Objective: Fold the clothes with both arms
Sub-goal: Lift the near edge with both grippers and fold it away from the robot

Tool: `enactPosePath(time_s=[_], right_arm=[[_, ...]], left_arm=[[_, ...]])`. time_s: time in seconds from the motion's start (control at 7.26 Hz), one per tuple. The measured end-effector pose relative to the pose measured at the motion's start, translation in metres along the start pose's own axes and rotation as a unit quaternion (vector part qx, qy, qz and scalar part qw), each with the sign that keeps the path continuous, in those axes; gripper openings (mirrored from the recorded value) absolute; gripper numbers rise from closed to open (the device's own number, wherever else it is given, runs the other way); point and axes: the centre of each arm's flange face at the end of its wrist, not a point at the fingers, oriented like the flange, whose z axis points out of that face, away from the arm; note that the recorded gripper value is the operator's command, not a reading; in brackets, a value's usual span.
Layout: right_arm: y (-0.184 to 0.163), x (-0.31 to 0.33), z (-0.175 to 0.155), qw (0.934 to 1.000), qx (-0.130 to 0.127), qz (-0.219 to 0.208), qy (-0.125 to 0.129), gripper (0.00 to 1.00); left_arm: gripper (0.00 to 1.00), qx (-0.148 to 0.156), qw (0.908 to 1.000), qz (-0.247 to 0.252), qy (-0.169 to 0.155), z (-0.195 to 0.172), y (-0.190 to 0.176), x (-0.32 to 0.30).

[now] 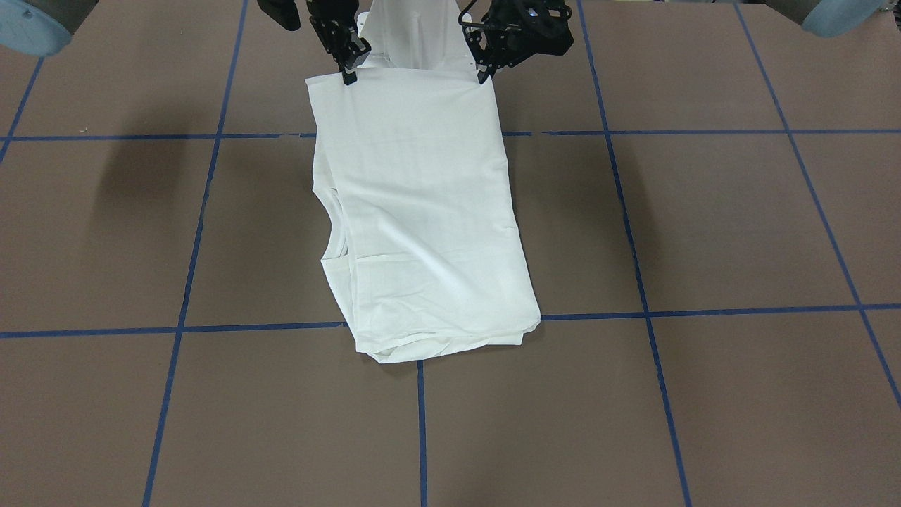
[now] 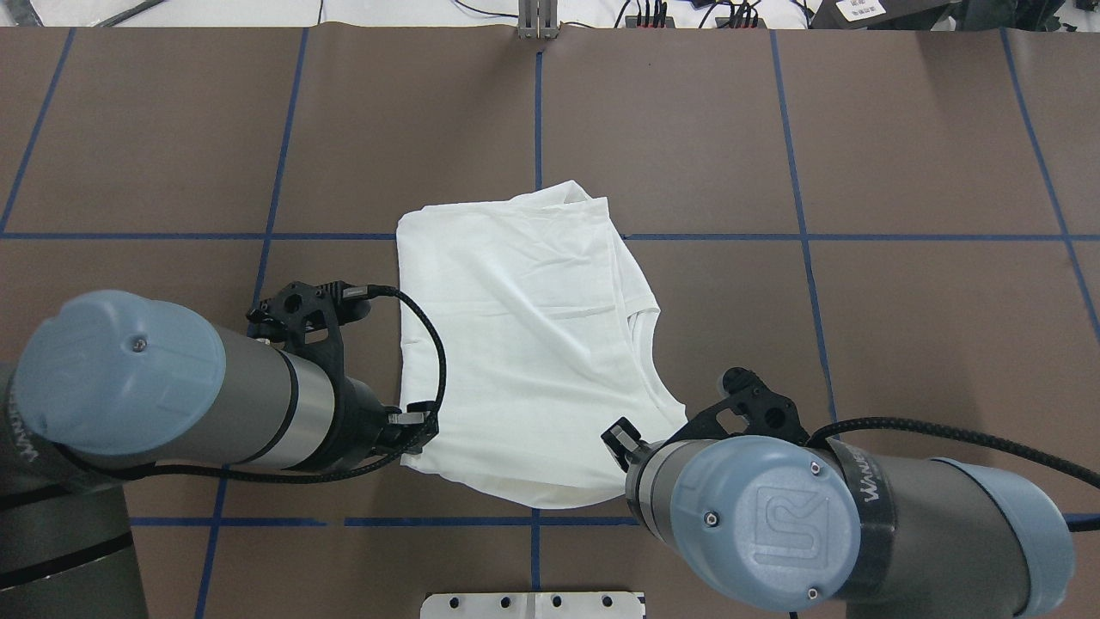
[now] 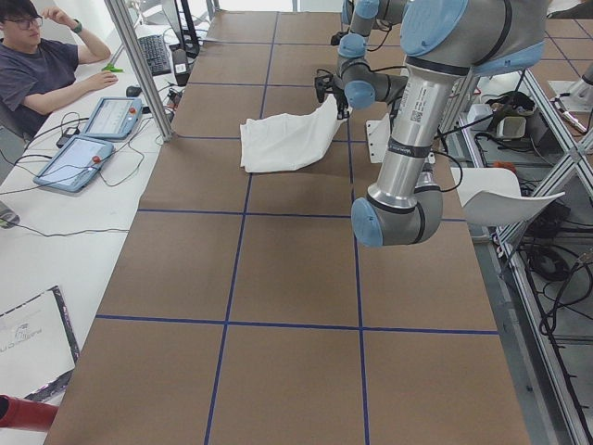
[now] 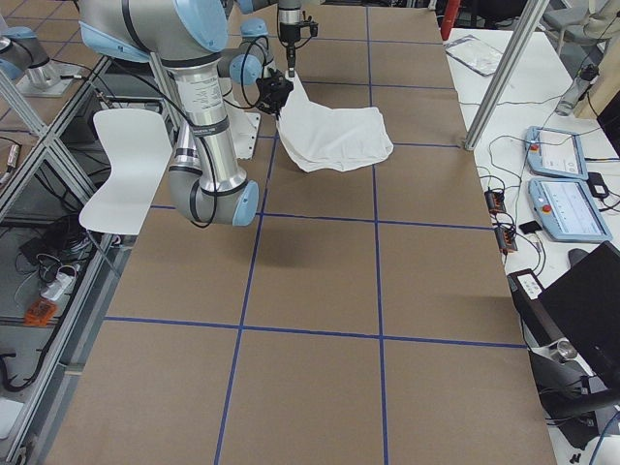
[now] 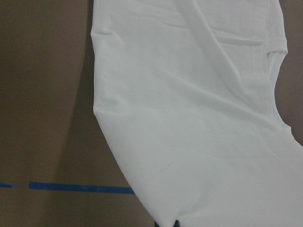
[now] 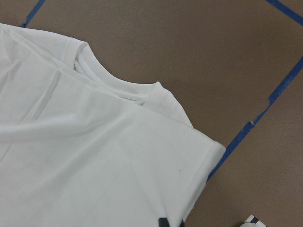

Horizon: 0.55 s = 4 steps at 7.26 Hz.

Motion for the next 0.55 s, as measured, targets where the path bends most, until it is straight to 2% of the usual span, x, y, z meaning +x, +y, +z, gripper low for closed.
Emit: enactPosePath(time_s=[0.28, 0.55], right_arm=[[-0.013, -0.035, 0.011, 0.9977, 0.044, -0.046, -0.021, 0.0], [-0.039, -0.088, 0.027, 0.9927, 0.081, -0.081, -0.037, 0.0]], left_arm=[[0.0, 0.038, 0.9992, 0.013, -0.011, 0.003, -0.047, 0.007], [0.0, 0.067, 0.9969, 0.03, -0.029, 0.006, -0.093, 0.008]])
